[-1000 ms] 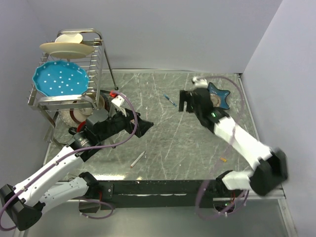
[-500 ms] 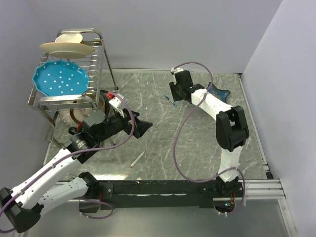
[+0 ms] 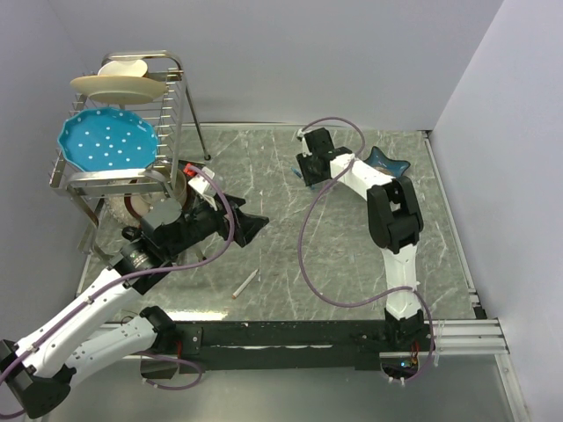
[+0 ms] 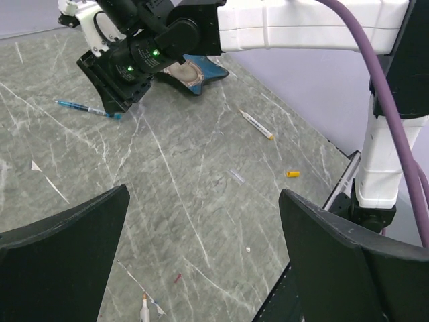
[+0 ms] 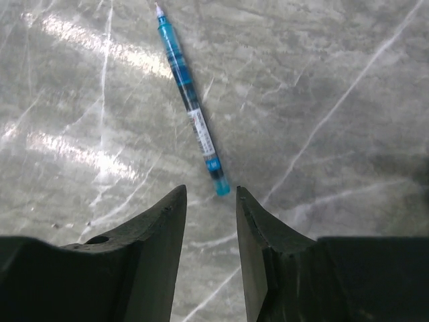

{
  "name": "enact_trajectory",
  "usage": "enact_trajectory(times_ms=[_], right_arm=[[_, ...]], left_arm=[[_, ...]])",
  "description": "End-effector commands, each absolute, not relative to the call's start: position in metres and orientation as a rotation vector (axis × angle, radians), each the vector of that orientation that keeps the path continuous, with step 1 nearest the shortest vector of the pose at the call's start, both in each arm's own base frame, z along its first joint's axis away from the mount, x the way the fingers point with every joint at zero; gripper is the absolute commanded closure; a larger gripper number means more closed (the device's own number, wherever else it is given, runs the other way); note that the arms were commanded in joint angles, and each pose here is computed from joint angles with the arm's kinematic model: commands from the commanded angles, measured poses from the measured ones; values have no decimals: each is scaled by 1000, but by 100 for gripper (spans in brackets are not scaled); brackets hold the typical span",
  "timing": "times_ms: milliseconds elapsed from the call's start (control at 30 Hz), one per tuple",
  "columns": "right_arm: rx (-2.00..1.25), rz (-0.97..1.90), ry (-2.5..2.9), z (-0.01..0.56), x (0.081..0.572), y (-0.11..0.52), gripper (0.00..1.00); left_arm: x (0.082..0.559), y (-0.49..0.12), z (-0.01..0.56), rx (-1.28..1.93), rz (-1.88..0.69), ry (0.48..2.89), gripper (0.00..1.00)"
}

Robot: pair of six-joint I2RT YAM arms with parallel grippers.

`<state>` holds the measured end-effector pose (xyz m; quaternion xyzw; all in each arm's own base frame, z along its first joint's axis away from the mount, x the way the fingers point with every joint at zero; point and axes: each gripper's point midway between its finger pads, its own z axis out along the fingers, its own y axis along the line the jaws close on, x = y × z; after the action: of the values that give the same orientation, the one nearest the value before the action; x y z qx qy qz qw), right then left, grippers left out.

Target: Insert the pens into the pen caps

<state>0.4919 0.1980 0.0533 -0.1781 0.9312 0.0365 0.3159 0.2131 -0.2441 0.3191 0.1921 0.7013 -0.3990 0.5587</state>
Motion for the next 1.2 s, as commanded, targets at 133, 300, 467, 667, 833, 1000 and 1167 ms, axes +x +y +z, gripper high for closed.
enact_trajectory(times_ms=[133, 300, 467, 667, 833, 1000, 1167], right_arm=[[-508, 69, 2515, 46, 500, 195, 57], [-532, 77, 2535, 45, 503, 198, 58], [-542, 72, 2563, 38, 504, 198, 59], [-571, 74, 2590, 30, 499, 197, 61], [-579, 97, 2618, 24, 495, 197, 71], [-569, 79, 2622, 22, 495, 194, 86], [-498, 120, 2580, 47, 493, 198, 100]], left_arm=[[212, -247, 334, 477, -952, 1613, 1], [212, -248, 333, 476, -952, 1617, 1], [211, -248, 333, 488, -952, 1615, 1], [208, -242, 340, 473, -945, 1568, 1], [203, -241, 343, 498, -958, 1542, 1], [199, -239, 347, 502, -964, 1508, 1], [207, -234, 346, 454, -920, 1543, 1]])
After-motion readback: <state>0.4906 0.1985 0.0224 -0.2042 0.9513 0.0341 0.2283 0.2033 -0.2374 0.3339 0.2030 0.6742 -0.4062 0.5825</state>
